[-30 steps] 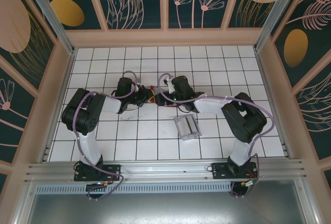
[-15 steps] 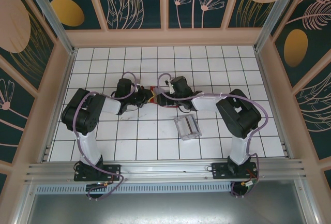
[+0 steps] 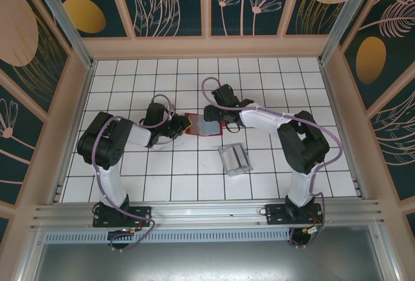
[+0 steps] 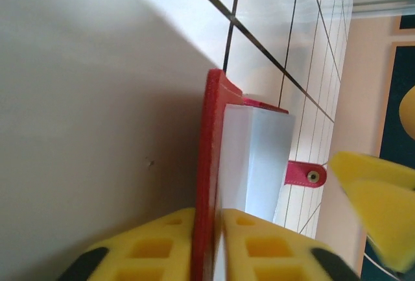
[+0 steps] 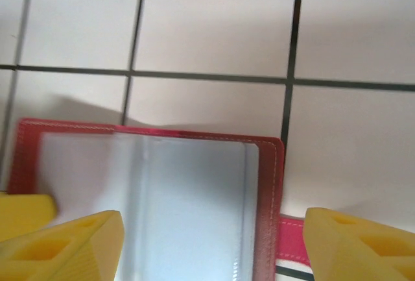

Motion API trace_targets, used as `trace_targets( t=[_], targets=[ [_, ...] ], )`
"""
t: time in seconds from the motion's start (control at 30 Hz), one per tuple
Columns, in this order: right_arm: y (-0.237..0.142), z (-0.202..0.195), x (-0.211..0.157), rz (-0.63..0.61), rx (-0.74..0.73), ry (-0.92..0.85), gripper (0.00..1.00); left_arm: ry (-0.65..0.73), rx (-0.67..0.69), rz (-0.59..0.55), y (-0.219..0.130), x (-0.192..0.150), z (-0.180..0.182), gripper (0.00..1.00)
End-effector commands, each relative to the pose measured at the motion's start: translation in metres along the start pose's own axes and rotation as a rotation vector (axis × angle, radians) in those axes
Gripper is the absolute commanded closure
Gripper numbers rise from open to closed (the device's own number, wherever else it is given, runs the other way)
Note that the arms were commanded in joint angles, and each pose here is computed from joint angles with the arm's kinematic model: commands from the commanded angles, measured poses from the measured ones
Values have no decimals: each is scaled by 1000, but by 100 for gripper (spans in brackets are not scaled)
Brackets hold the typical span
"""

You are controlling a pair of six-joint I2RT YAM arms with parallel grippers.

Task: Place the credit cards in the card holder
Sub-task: Open the card holder at the center of the table.

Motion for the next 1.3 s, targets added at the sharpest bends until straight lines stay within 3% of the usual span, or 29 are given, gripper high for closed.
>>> trace_targets(
  t=[0.0,0.1,0.17,0.5,0.9,1.03,1.27],
  targets=[
    [-26,14,10,48,128,70,32,-2,-18,-11,-2,0,2,75],
    [-15,22,14,104,290,107,44,6,-15,-13,-3,-1,1,72],
    [-4,25,14,141,311,89,51,12,-16,-13,-3,0,-1,71],
    [34,-5,-15,259,156,38,54,-27,-16,-9,-5,-1,0,54],
    [20,8,-2,261,-11,-5,34,3,26,-109,-43,0,-15,49],
    [23,24,-1,260,-46,-51,22,-9,41,-162,-64,7,-14,48],
    [47,37,-15,306,-130,-106,18,-7,61,-223,-92,21,-11,48]
  ],
)
Point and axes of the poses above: each hand's point on the last joint's axis, 136 mm out from that joint toward the fingers, its own y axis out along the fingers, its own z axis along the line the jaws close on, x = y × z, the point moved 10 cm from there along -y, back along the fingers, and after that the axes turned 3 degrees about -y, right-handed, at the moved point
